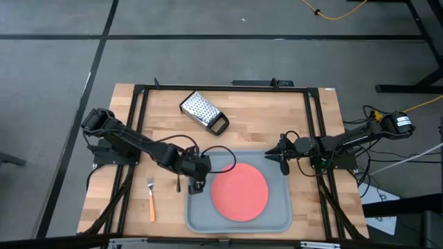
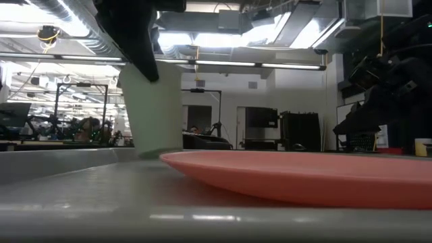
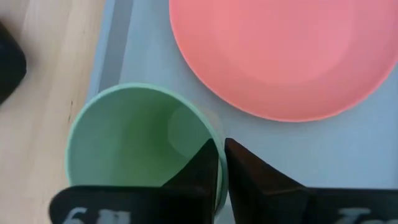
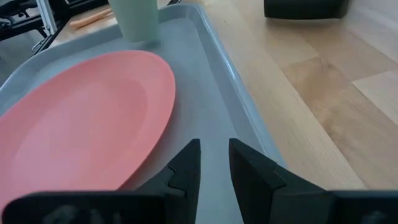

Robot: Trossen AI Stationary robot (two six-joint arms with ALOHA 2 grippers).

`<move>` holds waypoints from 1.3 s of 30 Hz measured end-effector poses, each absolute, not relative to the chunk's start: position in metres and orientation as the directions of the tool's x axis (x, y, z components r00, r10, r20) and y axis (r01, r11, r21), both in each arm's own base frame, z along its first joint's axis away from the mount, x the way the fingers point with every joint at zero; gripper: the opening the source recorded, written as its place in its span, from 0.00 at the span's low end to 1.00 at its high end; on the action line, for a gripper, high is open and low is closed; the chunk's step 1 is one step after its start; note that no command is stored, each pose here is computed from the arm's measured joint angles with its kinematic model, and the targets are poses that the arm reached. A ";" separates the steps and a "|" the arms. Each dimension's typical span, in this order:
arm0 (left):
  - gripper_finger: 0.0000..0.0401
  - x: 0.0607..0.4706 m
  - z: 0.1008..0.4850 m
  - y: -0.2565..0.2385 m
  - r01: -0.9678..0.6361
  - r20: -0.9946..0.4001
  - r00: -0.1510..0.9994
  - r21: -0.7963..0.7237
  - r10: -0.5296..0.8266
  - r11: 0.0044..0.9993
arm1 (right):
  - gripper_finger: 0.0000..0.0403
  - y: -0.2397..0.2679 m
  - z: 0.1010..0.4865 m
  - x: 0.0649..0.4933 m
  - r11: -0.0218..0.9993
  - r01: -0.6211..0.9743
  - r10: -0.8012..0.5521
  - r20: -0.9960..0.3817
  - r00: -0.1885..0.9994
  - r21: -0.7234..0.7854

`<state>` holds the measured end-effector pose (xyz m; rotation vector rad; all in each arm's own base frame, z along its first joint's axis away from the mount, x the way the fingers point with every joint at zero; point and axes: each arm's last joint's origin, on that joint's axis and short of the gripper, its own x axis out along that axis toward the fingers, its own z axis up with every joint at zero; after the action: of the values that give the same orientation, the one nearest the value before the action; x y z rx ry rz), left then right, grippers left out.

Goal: Pick and place plate/cup/fork/spoon on tray
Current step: Put the cup on the serving tray

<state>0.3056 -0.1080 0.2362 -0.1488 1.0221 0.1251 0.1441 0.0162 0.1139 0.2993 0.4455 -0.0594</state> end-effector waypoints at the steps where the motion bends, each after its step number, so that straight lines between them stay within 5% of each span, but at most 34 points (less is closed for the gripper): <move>1: 0.04 0.305 0.236 -0.108 -0.169 -0.858 0.513 -0.060 0.036 0.984 | 0.22 0.016 0.114 0.144 0.955 0.122 0.008 -0.433 0.901 0.272; 39: 0.10 0.304 0.233 -0.109 -0.165 -0.871 0.489 -0.034 0.052 0.986 | 0.22 0.016 0.112 0.143 0.955 0.127 0.007 -0.449 0.894 0.268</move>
<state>0.3040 -0.1086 0.2328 -0.1187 1.0519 0.1323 0.1432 0.0160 0.1122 0.2975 0.4630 -0.0630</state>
